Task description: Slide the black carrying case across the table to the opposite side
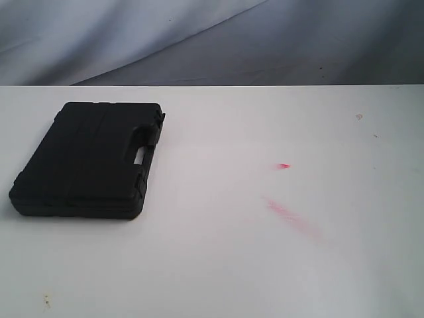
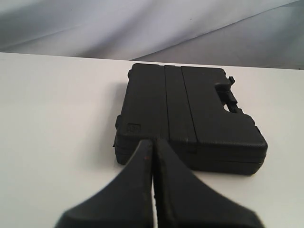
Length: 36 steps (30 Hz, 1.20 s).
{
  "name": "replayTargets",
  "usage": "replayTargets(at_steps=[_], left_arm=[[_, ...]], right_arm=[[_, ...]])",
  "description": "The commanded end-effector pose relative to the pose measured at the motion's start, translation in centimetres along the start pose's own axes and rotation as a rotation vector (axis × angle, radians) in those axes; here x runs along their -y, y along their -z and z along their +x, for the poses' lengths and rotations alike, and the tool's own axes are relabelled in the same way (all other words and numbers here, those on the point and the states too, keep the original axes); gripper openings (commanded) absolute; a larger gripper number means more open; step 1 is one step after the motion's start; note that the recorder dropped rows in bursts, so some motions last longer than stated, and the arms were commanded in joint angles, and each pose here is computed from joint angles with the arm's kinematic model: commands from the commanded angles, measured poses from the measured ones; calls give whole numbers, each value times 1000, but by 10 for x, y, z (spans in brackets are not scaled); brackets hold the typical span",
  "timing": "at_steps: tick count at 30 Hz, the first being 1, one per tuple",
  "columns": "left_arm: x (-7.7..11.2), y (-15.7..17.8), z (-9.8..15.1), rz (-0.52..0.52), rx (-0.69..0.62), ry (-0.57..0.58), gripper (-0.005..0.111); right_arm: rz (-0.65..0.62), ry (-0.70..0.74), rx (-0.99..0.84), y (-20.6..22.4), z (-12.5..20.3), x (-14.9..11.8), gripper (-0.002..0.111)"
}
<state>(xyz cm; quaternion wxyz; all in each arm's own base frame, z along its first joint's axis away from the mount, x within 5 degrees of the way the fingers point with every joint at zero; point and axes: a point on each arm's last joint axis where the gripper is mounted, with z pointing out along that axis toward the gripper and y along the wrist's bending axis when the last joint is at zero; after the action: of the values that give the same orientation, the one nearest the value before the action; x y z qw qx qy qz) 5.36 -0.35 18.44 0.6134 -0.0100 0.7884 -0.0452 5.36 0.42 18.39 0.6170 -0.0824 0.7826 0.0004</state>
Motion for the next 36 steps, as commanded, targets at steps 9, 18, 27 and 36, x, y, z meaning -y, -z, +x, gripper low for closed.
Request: replayTargets(at_steps=[9, 18, 27, 36], left_arm=[[0, 0, 1, 1, 2, -2, 0], [0, 0, -8, -2, 107, -32, 0], [1, 17, -52, 58, 623, 146, 0], [0, 29, -66, 85, 830, 186, 0]], right_arm=[[-3, -4, 1, 0, 0, 0, 0], [-3, -4, 1, 0, 0, 0, 0], [-3, -4, 1, 0, 0, 0, 0], [-3, -4, 1, 0, 0, 0, 0]])
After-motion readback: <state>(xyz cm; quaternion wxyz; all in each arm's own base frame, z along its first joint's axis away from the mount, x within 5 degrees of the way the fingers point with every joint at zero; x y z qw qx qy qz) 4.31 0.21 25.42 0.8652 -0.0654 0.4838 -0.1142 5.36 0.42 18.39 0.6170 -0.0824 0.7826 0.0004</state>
